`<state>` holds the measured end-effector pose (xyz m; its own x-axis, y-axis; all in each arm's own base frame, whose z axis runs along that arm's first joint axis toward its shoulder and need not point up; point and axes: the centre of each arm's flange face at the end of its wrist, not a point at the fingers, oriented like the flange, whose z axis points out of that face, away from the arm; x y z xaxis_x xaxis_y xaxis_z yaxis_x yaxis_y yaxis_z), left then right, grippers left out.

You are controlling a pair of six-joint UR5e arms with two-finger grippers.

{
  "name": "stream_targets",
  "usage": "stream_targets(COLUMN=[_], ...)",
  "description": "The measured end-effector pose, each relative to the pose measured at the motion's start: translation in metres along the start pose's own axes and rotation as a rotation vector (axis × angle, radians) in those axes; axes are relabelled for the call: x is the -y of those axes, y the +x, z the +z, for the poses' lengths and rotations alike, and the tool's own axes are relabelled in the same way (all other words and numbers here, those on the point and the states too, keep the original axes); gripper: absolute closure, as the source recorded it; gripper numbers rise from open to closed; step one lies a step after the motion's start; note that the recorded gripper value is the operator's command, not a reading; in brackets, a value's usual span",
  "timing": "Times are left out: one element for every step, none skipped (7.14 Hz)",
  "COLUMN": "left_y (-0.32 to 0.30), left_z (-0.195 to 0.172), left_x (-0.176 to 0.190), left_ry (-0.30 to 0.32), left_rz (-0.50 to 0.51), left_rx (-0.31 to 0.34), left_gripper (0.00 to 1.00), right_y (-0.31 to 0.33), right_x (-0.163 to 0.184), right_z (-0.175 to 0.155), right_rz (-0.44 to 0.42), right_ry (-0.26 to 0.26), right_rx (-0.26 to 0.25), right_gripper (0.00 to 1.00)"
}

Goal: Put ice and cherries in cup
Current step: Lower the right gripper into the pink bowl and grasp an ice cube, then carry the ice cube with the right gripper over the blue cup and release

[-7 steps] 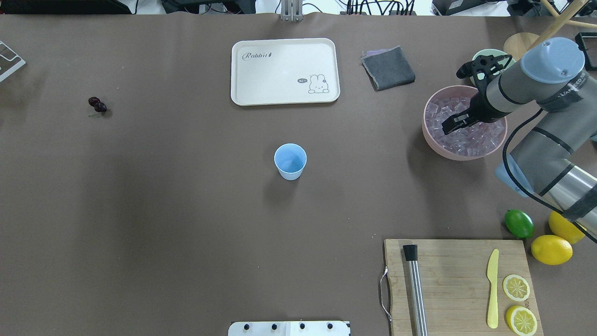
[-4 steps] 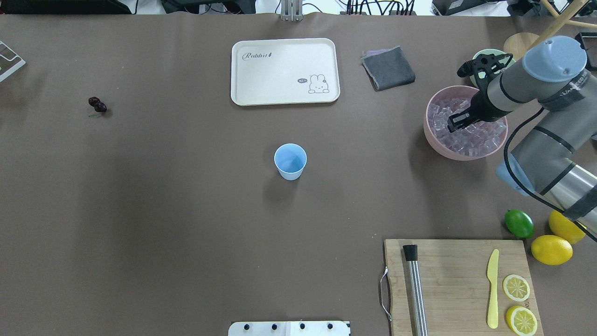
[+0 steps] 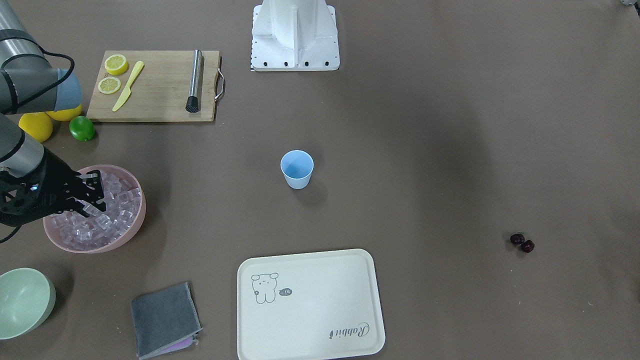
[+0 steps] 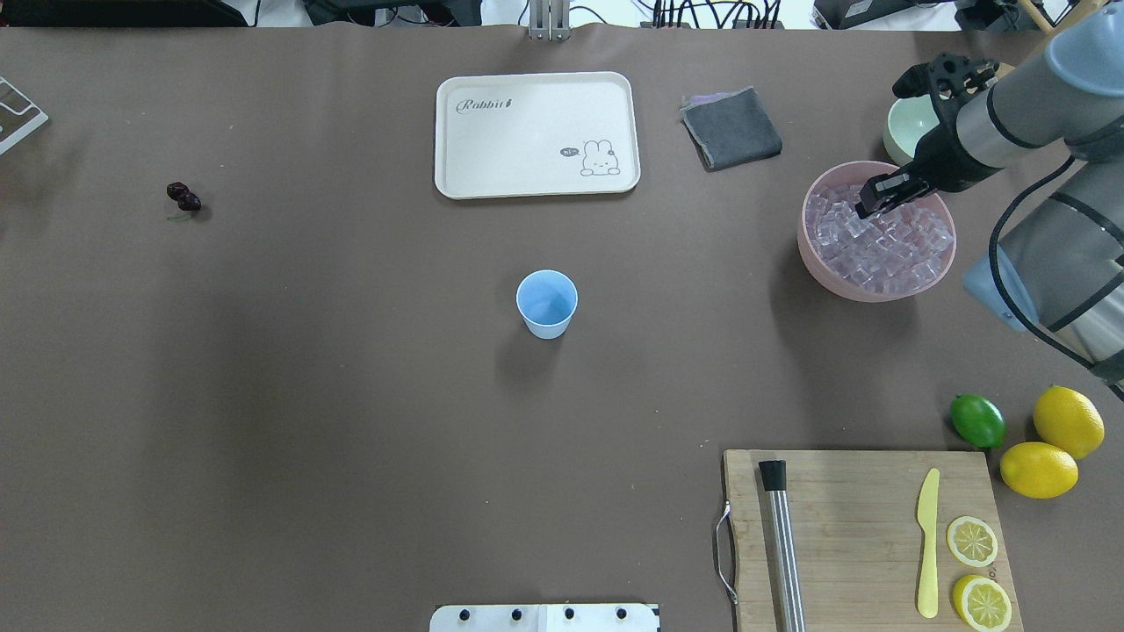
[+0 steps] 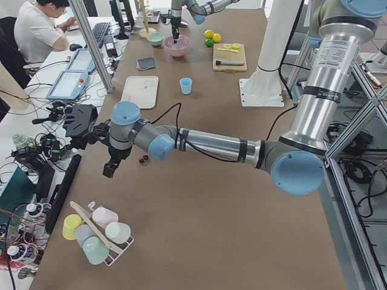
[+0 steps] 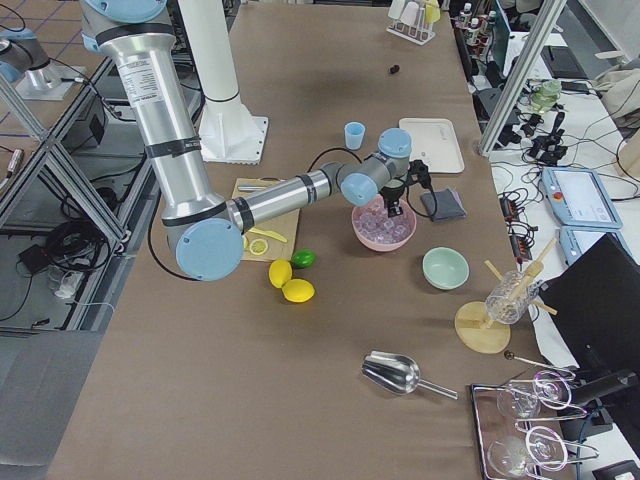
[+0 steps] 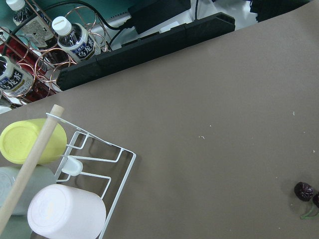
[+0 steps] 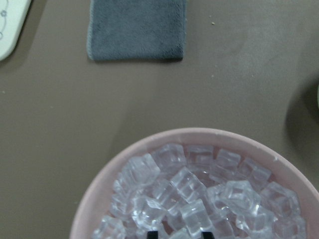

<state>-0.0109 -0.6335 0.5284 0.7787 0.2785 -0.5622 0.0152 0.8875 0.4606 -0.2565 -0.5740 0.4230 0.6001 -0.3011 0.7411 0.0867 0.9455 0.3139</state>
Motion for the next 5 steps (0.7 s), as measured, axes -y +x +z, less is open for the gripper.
stream_targets(left_y=[0.001, 0.002, 0.003, 0.004, 0.007], left_z=[-0.001, -0.002, -0.003, -0.003, -0.002], left_x=[0.001, 0.003, 0.005, 0.007, 0.009], left_ry=[0.002, 0.004, 0.006, 0.007, 0.006], left_rz=[-0.001, -0.003, -0.004, -0.004, 0.001], left_rx=[0.0, -0.001, -0.003, -0.004, -0.008], left_gripper=[0.02, 0.02, 0.02, 0.02, 0.02], right_y=[-0.026, -0.077, -0.148, -0.23, -0.304], right_x=[0.018, 0.038, 0.052, 0.056, 0.049], right_z=[-0.013, -0.017, -0.014, -0.006, 0.002], right_rz=[0.027, 0.061, 0.087, 0.117, 0.142], right_ry=[-0.002, -0.002, 0.003, 0.019, 0.039], right_rx=[0.006, 0.007, 0.006, 0.002, -0.005], right_gripper=[1.0, 1.0, 1.0, 1.0, 1.0])
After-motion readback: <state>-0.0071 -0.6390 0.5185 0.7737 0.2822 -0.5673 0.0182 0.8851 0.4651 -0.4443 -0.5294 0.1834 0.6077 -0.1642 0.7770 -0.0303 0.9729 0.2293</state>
